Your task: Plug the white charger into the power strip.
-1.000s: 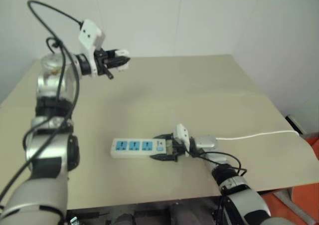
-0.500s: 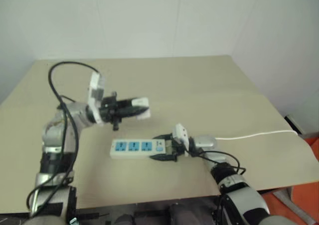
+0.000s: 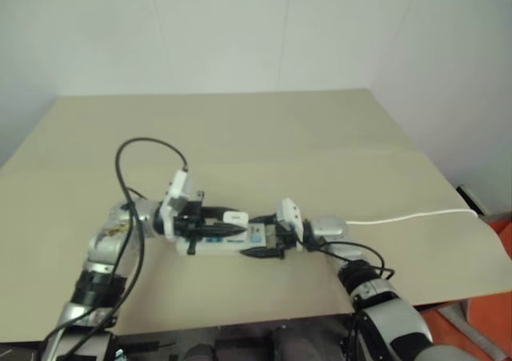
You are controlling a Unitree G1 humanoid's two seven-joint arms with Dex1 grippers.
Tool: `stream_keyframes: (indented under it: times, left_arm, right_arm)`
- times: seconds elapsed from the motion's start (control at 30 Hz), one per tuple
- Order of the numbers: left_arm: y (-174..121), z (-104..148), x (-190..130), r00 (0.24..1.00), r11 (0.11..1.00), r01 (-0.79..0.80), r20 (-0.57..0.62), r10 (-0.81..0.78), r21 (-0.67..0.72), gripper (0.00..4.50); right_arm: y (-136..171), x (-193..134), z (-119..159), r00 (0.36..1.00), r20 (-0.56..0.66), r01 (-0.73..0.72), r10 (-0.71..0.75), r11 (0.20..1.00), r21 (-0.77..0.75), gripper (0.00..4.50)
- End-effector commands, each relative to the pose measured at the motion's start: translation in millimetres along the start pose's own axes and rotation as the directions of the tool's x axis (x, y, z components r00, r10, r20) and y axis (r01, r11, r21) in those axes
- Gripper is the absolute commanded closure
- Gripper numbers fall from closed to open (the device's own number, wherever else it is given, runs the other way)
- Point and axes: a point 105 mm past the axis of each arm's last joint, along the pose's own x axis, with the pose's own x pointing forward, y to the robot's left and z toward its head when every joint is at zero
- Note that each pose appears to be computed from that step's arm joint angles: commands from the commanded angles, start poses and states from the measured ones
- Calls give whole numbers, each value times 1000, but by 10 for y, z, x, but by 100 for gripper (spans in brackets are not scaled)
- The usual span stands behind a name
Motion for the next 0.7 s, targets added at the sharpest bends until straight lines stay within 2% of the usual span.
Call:
stream_keyframes:
  times: [0.03, 0.7]
  left_arm:
    - [17, -49, 14, 1000, 999, 6, -23, -5, 50, 349]
    - [214, -250, 21, 995, 993, -87, -37, 90, 75, 349]
  right_arm:
    - [121, 82, -97, 997, -41, -72, 72, 997, 20, 107]
    - [125, 61, -101, 997, -44, -68, 69, 997, 22, 107]
